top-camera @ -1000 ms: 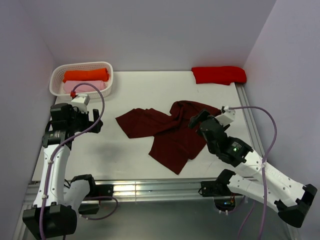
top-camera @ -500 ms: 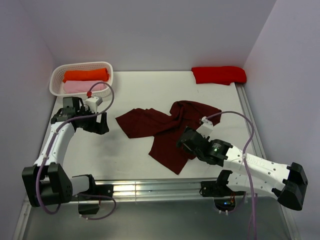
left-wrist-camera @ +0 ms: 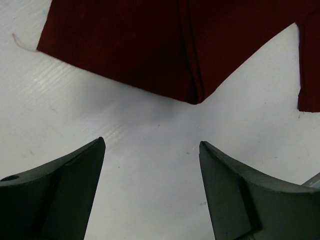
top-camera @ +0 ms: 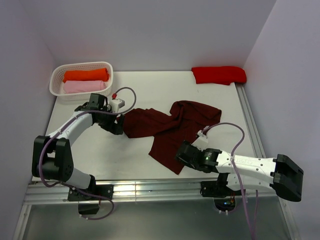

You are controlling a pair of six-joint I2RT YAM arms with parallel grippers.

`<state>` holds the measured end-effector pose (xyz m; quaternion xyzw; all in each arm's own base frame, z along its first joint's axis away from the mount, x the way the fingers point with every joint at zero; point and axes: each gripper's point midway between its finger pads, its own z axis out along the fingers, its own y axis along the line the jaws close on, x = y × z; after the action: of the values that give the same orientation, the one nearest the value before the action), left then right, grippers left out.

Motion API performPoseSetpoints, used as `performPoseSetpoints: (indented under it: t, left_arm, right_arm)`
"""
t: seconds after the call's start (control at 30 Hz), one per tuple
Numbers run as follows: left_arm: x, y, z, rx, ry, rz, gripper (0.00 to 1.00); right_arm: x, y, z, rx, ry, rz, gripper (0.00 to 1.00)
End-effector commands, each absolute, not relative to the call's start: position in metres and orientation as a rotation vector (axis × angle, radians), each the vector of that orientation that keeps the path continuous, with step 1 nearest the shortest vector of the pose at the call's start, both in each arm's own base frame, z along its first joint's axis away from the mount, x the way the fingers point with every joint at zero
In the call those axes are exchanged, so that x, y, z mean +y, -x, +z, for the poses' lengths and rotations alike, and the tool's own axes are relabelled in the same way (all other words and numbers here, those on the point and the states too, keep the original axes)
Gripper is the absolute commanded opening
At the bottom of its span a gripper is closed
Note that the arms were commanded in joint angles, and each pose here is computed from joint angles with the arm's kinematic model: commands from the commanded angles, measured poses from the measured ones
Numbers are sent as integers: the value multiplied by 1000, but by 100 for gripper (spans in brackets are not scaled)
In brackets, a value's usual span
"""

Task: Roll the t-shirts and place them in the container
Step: Flatten the tshirt

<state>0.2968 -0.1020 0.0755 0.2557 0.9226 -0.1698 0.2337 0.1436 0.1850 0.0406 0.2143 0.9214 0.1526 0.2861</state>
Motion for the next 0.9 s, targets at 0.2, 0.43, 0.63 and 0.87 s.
performPoseSetpoints:
  t: [0.2,0.43,0.63,0.87]
  left_arm:
    - [-110,-314,73,2515,-683,-428,80]
    - [-109,-313,75,2513,-684,-425,81]
    - [-107,-311,74,2520,-694,-416,81]
    - [-107,-310,73,2522,-697,-418,81]
  right_arm:
    - [191,-138,23,2484,-677,370,75]
    - [174,-136,26,2422,-770,370,75]
    - [153,-137,26,2369,-847,310,76]
    - [147,-149,37,2256,-951,408,77]
